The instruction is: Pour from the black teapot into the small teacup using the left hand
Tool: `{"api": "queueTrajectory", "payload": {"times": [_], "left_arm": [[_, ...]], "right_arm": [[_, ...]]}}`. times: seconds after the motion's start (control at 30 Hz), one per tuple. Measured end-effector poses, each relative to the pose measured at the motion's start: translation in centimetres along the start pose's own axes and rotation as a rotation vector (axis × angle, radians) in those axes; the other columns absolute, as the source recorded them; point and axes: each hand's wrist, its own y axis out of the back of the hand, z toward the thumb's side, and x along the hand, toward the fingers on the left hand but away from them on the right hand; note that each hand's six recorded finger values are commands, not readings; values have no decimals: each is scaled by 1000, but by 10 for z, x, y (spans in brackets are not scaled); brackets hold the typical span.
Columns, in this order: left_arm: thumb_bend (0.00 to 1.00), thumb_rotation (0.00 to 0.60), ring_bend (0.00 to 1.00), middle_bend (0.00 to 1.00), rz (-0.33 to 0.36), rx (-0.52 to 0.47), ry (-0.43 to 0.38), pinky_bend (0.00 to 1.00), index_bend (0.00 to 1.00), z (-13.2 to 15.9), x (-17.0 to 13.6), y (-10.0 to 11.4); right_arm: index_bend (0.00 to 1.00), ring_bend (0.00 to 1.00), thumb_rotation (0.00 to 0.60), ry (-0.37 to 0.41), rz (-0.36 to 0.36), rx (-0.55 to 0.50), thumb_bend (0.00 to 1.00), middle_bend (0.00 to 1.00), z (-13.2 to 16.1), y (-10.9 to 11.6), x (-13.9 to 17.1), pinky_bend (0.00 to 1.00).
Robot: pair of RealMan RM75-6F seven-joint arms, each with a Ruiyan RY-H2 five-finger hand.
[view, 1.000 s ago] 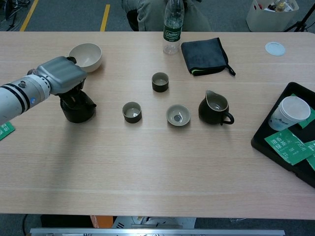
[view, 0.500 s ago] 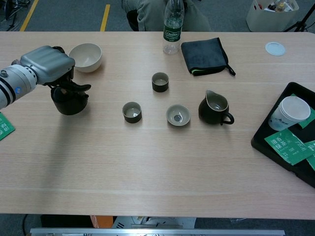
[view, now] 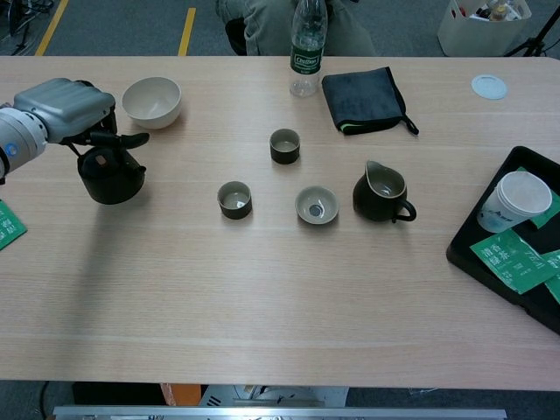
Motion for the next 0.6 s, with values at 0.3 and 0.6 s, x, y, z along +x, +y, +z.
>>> {"api": "queueTrajectory", "payload": {"times": [0.3, 0.6], "left_arm": [[369, 243, 824, 1000, 76, -95, -13, 112, 951, 1, -5, 11], [399, 406, 826, 1000, 136, -156, -40, 113, 941, 8, -13, 23]], "right_arm": [[358, 232, 600, 4, 1, 1, 0, 386, 2, 0, -1, 231], [358, 232, 600, 9, 1, 1, 0, 386, 3, 0, -1, 231]]}}
